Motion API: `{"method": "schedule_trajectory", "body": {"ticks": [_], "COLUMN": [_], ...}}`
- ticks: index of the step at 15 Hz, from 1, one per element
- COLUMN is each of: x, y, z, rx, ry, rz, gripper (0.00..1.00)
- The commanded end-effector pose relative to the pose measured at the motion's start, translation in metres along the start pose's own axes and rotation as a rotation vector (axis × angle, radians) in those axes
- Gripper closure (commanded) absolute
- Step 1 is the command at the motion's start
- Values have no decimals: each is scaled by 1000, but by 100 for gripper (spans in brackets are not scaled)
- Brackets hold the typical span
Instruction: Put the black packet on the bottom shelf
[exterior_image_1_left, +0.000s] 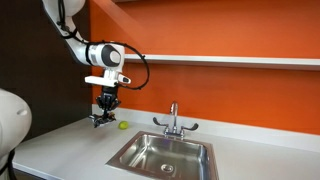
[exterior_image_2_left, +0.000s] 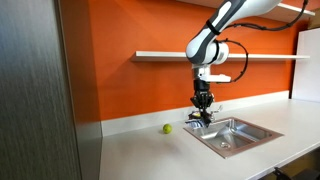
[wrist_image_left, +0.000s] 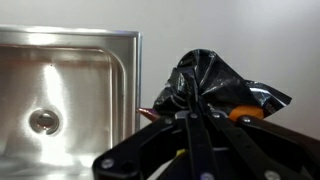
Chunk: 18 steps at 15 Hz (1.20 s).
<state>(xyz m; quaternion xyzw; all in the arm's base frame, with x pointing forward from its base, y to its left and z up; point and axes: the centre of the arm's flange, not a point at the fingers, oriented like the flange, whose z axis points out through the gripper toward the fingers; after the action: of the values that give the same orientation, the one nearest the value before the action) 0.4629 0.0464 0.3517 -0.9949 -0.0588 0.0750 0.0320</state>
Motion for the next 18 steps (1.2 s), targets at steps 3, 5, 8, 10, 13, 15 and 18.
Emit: {"method": "schedule_trajectory", "body": {"ticks": [3,5,8,10,13,15,18], "x": [-49,-61,-81,-94,-110,-119,-127], "y": [-4,-8,-13,-18,-26,-32,-43], "z": [-77,-103,-141,-166,-209,-239,-281], "rx": [-23,-28,-38,-48,-65,-76,-97], "ry": [81,117,163,201,279,341,423], "rz": [14,16,28,36,30,23,6], "gripper": [99,99,99,99,99,99,99]}}
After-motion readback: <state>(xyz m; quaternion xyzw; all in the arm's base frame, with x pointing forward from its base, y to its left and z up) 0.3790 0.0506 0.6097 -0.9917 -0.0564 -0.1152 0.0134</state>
